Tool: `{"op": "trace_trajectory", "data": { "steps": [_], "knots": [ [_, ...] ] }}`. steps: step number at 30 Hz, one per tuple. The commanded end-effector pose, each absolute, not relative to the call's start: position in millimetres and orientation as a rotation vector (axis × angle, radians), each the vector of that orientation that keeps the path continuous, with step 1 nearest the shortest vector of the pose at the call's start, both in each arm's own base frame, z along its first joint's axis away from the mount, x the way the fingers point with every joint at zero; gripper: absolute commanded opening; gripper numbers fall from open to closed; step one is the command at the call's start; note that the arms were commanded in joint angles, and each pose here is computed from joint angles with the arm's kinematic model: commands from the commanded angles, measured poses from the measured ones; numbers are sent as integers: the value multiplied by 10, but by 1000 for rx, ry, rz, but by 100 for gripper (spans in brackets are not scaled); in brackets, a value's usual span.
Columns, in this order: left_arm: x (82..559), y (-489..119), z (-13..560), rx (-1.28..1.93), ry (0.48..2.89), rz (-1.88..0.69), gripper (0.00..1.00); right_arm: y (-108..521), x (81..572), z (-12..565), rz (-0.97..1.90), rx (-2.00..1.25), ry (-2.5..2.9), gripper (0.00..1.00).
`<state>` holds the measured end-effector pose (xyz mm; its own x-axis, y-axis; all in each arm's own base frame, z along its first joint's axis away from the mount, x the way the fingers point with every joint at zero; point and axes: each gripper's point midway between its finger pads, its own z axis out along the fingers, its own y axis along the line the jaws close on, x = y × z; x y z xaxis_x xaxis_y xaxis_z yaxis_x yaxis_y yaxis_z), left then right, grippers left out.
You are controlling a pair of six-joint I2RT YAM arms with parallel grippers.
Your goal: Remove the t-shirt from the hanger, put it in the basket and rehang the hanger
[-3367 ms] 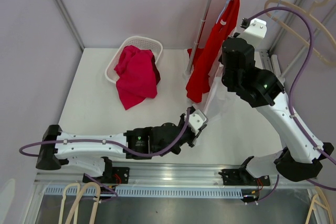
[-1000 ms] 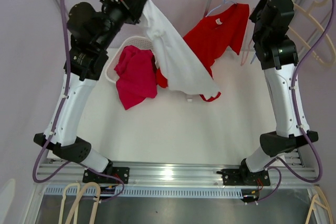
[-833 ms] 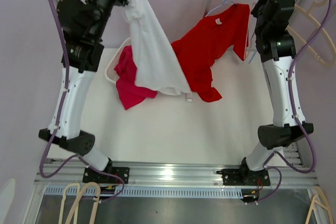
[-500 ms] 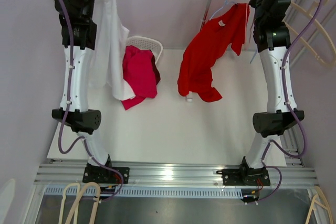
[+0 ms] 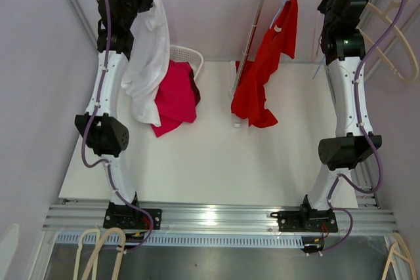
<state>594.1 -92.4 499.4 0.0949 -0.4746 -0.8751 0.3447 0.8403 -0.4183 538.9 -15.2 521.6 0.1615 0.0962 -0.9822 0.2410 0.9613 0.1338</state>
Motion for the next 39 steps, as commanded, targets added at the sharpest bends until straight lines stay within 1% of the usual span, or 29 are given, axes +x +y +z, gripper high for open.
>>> {"op": "trace_trajectory", "data": {
  "steps": [1, 3, 5, 7, 8, 10, 11, 12, 13, 15, 18, 24, 27, 28, 33, 35, 36, 37, 39],
  "knots": [
    [5751, -1042, 5297, -69, 1284, -688, 1, -241, 5318, 5303, -98, 292, 1380, 0],
    [5753, -1019, 5034, -125, 1374, -691, 1, -254, 5315, 5288, -95, 293, 1381, 0],
    [5801, -938, 4561, -282, 1516, -693, 1, -268, 5340, 5226, -95, 288, 1394, 0],
    [5669, -990, 4172, -394, 1677, -717, 1, -303, 5337, 5210, -99, 291, 1396, 0],
    [5638, -1012, 3757, -457, 1782, -695, 1, -321, 5350, 5165, -97, 291, 1403, 0],
    [5487, -1219, 3418, -487, 1896, -694, 1, -375, 5329, 5172, -83, 302, 1393, 0],
    [5439, -1270, 3027, -522, 1983, -662, 1, -325, 5352, 5116, -57, 286, 1402, 0],
    [5407, -1361, 2907, -518, 2014, -662, 1, -469, 5339, 5107, -68, 309, 1399, 0],
    [5360, -1540, 2638, -503, 2080, -657, 1, -514, 5319, 5105, -63, 321, 1397, 0],
    [5322, -1620, 2336, -518, 2141, -620, 1, -541, 5319, 5054, -66, 326, 1411, 0],
    [5191, -1714, 1775, -566, 2254, -674, 1, -553, 5301, 5017, -67, 328, 1417, 0],
    [5171, -1495, 1245, -702, 2313, -711, 1, -587, 5250, 5026, -85, 334, 1410, 0],
    [5182, -1312, 1008, -775, 2347, -663, 5, -591, 5211, 5082, -84, 332, 1398, 0],
    [5195, -1201, 962, -806, 2344, -646, 8, -590, 5199, 5094, -84, 332, 1397, 0],
    [5245, -1001, 875, -859, 2352, -667, 10, -584, 5120, 5222, -79, 330, 1368, 0],
    [5268, -956, 910, -860, 2346, -649, 13, -572, 5103, 5259, -72, 325, 1361, 0],
    [5286, -940, 957, -843, 2338, -643, 18, -567, 5099, 5269, -70, 323, 1360, 0],
    [5276, -936, 1012, -838, 2333, -637, 36, -560, 5092, 5284, -66, 321, 1357, 0],
    [5292, -901, 1092, -824, 2312, -616, 48, -555, 5098, 5286, -65, 319, 1362, 0]
  ]
}}
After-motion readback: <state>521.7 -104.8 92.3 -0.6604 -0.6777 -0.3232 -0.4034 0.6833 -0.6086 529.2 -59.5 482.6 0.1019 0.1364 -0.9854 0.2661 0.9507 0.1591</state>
